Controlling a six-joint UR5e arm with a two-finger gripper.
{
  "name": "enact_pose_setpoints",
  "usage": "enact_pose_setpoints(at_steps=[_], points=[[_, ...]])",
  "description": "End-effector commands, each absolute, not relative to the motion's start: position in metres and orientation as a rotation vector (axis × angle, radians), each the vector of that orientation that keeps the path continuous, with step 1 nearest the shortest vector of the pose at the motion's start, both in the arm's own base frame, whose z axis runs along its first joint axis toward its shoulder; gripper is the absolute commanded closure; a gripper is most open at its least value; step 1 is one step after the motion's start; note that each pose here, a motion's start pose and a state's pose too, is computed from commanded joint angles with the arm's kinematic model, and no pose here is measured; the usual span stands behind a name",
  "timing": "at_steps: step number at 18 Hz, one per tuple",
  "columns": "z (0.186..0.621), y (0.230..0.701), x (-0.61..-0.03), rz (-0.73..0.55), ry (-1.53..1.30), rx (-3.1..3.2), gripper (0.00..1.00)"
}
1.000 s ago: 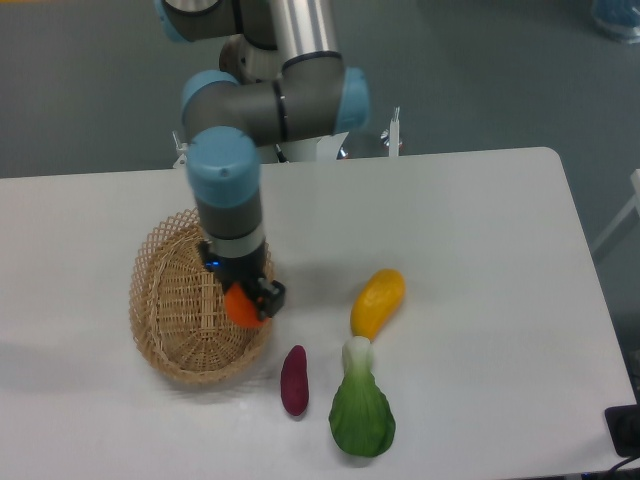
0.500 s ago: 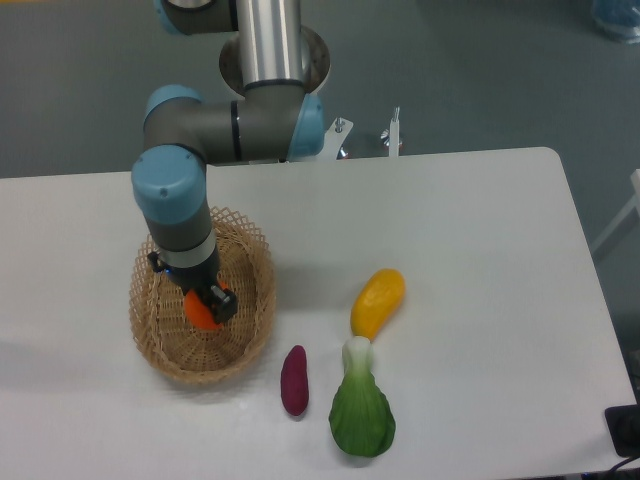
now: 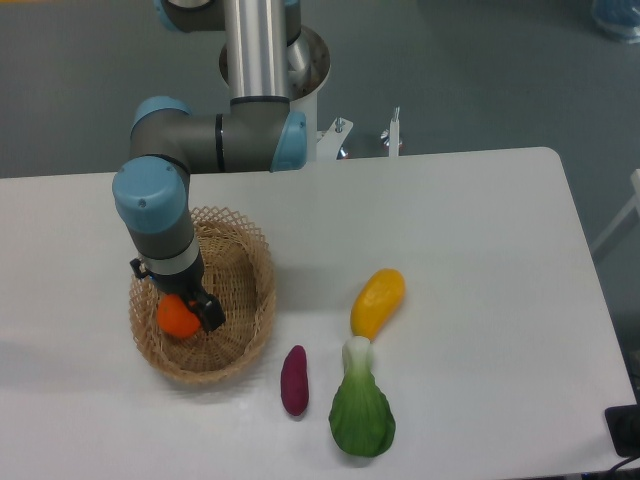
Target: Place the orange in the basket
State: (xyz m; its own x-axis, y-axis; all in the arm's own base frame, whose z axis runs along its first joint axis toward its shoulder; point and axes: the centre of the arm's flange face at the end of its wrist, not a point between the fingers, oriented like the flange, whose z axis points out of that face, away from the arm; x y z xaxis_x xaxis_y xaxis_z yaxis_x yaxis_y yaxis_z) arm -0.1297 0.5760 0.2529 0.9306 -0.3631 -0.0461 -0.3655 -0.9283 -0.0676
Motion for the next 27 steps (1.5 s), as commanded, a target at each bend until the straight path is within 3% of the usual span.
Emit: enact_pose_setpoints(at_steps=[9,15,18,27], points=[[0.285,0.539,-0.232,0.128,0.287,-3.020,0.00],[0.312,0.500,-0.335,0.208,0.062,-2.994,0.00],[0.328,0.482,-0.393,0.267,0.088,-2.983,0.00],[0.316,0.404,-0.478,0.284,0.223,-3.029,0.00]])
